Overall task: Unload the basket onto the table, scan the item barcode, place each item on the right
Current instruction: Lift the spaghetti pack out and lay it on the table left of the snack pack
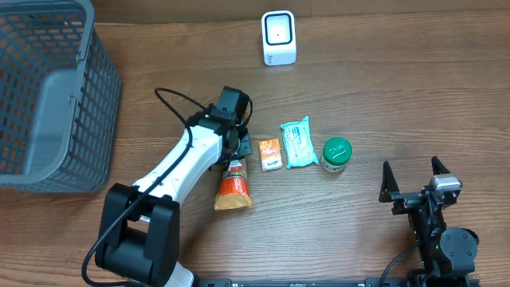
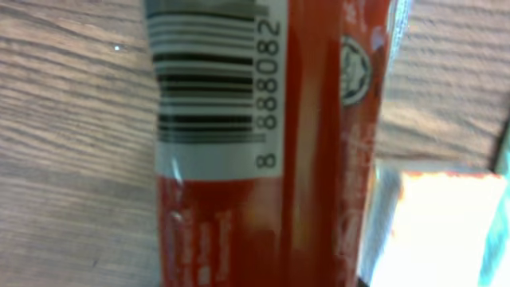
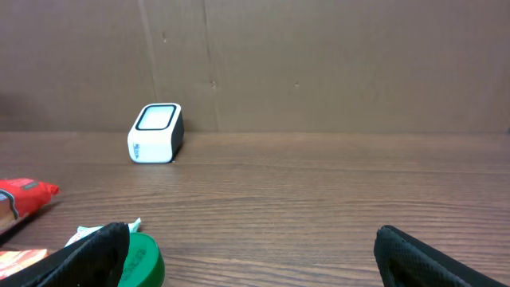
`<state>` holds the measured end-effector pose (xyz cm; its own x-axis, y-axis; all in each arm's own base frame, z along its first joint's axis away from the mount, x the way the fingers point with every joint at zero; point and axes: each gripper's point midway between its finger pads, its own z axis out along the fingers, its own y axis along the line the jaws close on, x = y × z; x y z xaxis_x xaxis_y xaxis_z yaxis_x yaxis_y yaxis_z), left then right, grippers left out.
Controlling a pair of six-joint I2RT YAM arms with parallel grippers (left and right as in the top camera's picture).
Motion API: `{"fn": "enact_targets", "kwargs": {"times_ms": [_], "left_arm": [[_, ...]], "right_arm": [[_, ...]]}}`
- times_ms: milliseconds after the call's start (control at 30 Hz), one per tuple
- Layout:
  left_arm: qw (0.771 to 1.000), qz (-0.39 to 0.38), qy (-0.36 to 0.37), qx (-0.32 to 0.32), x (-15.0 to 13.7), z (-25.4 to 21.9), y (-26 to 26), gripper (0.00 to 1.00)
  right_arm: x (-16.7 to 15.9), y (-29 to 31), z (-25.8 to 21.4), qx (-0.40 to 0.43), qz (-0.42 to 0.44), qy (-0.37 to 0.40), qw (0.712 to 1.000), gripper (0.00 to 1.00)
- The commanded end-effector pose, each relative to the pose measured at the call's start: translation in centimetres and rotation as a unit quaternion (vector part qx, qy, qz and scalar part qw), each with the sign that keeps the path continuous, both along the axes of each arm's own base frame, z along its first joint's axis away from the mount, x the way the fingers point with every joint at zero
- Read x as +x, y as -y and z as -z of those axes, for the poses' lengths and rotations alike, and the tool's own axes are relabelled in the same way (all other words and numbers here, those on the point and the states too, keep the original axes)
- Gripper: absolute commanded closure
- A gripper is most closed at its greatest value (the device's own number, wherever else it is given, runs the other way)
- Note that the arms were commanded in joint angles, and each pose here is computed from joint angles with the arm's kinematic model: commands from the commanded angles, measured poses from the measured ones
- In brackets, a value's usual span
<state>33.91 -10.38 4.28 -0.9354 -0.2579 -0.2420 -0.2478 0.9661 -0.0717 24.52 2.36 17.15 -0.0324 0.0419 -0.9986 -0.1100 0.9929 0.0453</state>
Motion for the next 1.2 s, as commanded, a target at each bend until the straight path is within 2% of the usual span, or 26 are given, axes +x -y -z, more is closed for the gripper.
{"fn": "enact_targets", "kwargs": {"times_ms": [0,67,200,267,533,767,900,1033,1067,1100,1167], "left_arm": [[1.000,-0.021,0.023,-0.004,0.6,-0.1,-0.1,0.71],[1.000,-0.021,0.021,-0.003,0.4,0.4,-0.2,0.64],[1.000,0.004,0.014,0.007,0.2,1.0,-0.2,0.44],[1.000,0.016,0.014,0.010,0.3,0.9,-0.2,0.38],[0.999,0.040,0.013,0.021,0.2,-0.2,-0.5,0.37],[0.998,0.031,0.060,0.018,2.3,-7.7,-1.4,0.33],[0.994,0.006,0.105,0.019,3.9,-11.7,-3.8,0.28],[0.992,-0.048,0.105,0.049,3.9,-12.4,-8.3,0.25],[0.992,-0.060,0.096,0.059,3.6,-12.2,-9.4,0.16],[0.992,-0.071,0.086,0.064,3.3,-11.9,-10.2,0.00],[0.991,-0.089,0.070,0.067,2.7,-11.6,-11.7,0.00]], "right_arm": [[0.0,0.3,0.1,-0.001,0.008,0.003,1.000,0.00],[0.0,0.3,0.1,0.000,0.008,0.003,1.000,0.00],[0.0,0.3,0.1,0.000,0.008,0.003,1.000,0.00],[0.0,0.3,0.1,-0.001,0.008,0.003,1.000,0.00],[0.0,0.3,0.1,0.000,0.008,0.003,1.000,0.00],[0.0,0.3,0.1,-0.001,0.008,0.003,1.000,0.00],[0.0,0.3,0.1,-0.001,0.008,0.003,1.000,0.00],[0.0,0.3,0.1,-0.001,0.008,0.003,1.000,0.00],[0.0,0.3,0.1,0.000,0.008,0.003,1.000,0.00],[0.0,0.3,0.1,0.000,0.008,0.003,1.000,0.00],[0.0,0.3,0.1,0.000,0.008,0.003,1.000,0.00]]}}
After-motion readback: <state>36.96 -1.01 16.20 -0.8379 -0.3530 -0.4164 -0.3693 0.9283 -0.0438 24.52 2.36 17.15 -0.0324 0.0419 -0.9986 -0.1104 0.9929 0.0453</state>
